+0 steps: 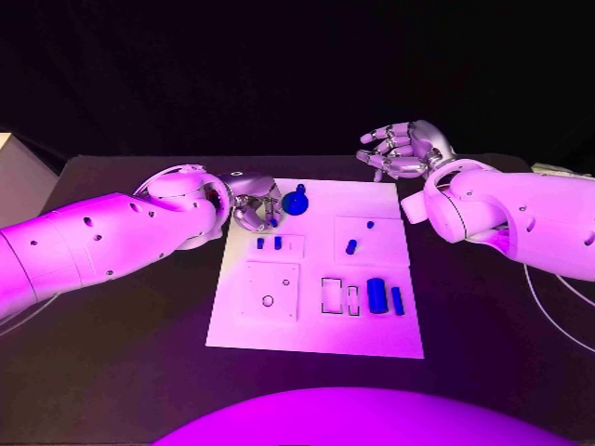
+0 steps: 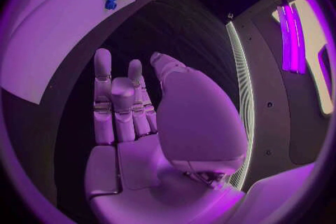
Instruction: Assemble the parts on the task board
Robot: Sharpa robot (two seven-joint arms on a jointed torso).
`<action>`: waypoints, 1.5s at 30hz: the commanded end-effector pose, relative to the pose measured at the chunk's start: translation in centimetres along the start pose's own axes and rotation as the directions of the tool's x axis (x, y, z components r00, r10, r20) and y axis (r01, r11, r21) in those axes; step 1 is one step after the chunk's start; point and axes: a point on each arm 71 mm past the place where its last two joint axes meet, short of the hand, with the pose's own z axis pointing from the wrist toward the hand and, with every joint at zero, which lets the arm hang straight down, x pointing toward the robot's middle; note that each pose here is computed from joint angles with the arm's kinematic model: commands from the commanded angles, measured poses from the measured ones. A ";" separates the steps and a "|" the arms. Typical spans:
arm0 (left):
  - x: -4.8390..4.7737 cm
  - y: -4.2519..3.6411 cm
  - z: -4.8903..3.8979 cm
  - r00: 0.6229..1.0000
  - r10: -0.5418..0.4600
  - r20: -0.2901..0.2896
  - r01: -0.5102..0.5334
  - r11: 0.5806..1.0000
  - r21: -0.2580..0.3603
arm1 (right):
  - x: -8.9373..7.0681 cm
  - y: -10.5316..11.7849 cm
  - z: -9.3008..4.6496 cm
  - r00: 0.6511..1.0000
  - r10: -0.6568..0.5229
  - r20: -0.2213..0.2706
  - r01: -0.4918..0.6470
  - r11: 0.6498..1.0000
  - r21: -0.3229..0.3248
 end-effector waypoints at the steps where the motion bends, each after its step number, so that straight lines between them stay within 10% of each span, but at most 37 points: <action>1: 0.05 -0.23 -0.02 1.000 0.004 -0.008 -0.003 1.000 0.011 | 0.1 0.1 0.0 1.000 0.000 -0.011 0.000 1.000 -0.013; 45: 0.43 -0.14 0.22 0.999 0.019 -0.049 -0.020 1.000 -0.004 | 0.1 0.1 0.0 1.000 -0.001 -0.010 0.000 1.000 -0.013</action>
